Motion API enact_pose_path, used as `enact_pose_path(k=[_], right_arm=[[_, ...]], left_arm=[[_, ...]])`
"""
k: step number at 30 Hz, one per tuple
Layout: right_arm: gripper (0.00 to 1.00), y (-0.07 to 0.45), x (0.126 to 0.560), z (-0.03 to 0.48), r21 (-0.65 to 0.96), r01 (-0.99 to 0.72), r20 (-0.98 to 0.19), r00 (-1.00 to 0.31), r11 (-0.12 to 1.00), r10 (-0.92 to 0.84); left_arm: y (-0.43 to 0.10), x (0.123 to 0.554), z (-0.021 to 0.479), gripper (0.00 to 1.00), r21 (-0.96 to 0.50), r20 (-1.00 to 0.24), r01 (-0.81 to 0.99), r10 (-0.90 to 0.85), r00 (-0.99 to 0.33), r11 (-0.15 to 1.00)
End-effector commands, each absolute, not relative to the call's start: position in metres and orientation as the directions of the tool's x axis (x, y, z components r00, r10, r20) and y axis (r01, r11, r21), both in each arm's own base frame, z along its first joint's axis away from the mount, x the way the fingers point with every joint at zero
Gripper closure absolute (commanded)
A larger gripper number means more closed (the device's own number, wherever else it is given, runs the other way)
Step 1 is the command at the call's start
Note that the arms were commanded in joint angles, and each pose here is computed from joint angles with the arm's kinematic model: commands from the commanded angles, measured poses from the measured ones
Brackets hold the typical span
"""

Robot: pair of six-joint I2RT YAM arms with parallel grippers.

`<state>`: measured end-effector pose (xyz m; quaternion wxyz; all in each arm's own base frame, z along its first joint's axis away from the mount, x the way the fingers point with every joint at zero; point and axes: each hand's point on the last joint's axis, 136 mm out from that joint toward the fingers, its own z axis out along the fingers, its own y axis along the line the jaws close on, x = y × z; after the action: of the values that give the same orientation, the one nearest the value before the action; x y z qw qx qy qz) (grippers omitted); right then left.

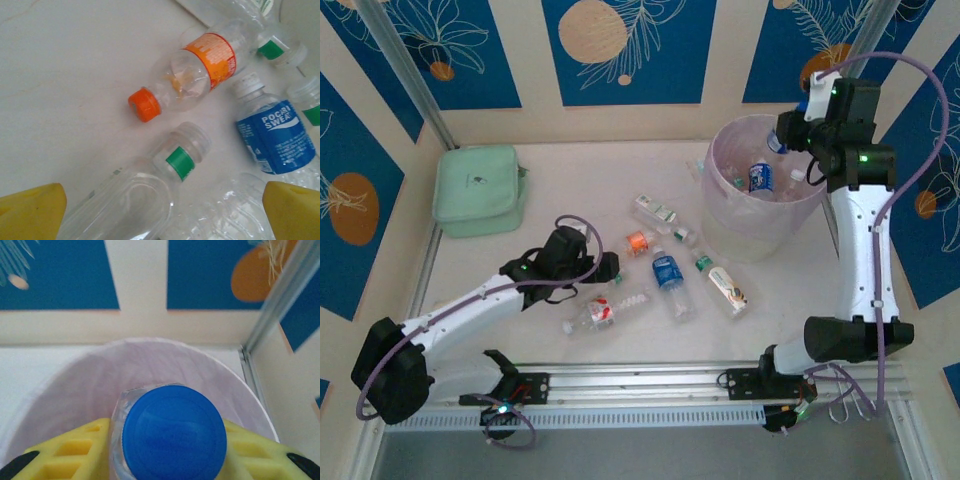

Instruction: Put the plastic bottles in the bin

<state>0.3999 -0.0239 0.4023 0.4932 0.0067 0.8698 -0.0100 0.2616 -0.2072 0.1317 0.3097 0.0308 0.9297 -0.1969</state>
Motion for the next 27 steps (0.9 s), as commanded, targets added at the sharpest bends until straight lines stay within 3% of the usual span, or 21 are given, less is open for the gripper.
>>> enact_pose_path(k=[1, 7, 13, 21, 27], right_arm=[[0.87, -0.031, 0.398, 0.383, 0.027, 0.02, -0.822, -0.569, 0.999, 0.033], [0.86, -0.008, 0.41, 0.332, 0.247, -0.051, -0.706, -0.694, 0.968, 0.144], [0.82, 0.008, 0.422, 0.301, 0.515, -0.074, -0.59, -0.753, 0.854, 0.291], [0.79, 0.003, 0.435, 0.246, 0.584, 0.02, -0.455, -0.82, 0.811, 0.348], [0.71, 0.012, 0.441, 0.223, 0.659, 0.038, -0.374, -0.85, 0.751, 0.371]], left_arm=[[-0.209, 0.263, 0.134, 0.0, -0.31, -0.596, 0.204, -0.023, -0.802, 0.929], [-0.21, 0.261, 0.13, 0.0, -0.324, -0.59, 0.204, -0.029, -0.807, 0.924], [-0.209, 0.259, 0.125, 0.0, -0.325, -0.585, 0.2, -0.03, -0.81, 0.925], [-0.208, 0.259, 0.123, 0.0, -0.317, -0.586, 0.201, -0.025, -0.81, 0.927], [-0.215, 0.263, 0.119, 0.0, -0.316, -0.578, 0.212, -0.01, -0.816, 0.925]])
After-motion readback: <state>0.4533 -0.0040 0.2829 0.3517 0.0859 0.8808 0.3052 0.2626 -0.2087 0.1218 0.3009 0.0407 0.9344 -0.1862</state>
